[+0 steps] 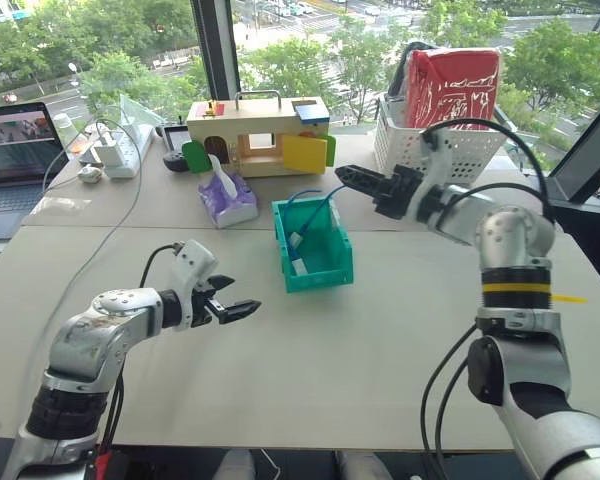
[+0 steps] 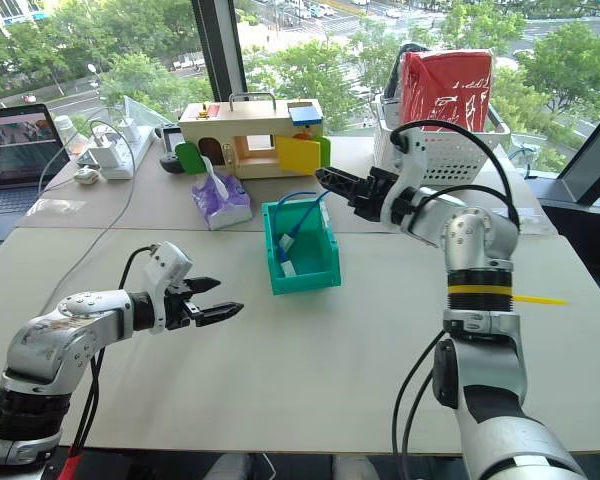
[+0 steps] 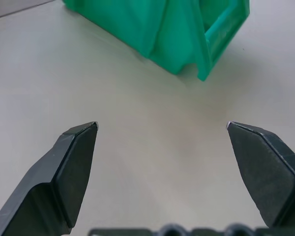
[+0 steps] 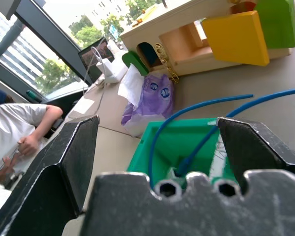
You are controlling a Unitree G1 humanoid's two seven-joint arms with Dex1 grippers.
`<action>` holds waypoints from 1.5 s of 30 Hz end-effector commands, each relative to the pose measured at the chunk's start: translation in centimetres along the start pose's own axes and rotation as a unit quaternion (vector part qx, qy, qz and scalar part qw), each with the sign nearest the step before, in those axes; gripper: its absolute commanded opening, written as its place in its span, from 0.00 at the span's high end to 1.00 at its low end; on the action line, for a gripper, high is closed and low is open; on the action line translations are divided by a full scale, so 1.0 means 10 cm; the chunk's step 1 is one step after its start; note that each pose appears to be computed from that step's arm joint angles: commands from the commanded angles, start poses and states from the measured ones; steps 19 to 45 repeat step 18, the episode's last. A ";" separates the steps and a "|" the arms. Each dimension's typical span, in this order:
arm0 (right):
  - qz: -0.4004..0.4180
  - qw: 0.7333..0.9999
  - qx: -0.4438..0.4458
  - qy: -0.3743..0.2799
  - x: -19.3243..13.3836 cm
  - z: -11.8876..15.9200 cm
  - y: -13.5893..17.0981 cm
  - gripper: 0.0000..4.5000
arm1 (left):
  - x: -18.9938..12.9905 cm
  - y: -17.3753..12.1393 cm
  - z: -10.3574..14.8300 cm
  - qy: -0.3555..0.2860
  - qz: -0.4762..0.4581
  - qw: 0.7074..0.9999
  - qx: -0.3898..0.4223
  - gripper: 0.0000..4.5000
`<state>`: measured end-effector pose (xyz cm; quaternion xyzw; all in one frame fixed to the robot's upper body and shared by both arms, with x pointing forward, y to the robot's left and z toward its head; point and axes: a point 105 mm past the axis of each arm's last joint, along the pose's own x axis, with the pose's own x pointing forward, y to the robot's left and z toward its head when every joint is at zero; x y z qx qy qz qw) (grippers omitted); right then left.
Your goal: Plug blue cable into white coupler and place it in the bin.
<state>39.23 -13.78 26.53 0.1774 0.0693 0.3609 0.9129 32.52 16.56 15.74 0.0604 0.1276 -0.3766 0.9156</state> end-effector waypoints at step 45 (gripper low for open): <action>-0.109 0.945 -0.306 0.037 -1.09 -0.96 -0.55 0.01 | -0.50 0.67 -0.01 -0.087 0.137 0.986 0.040 0.00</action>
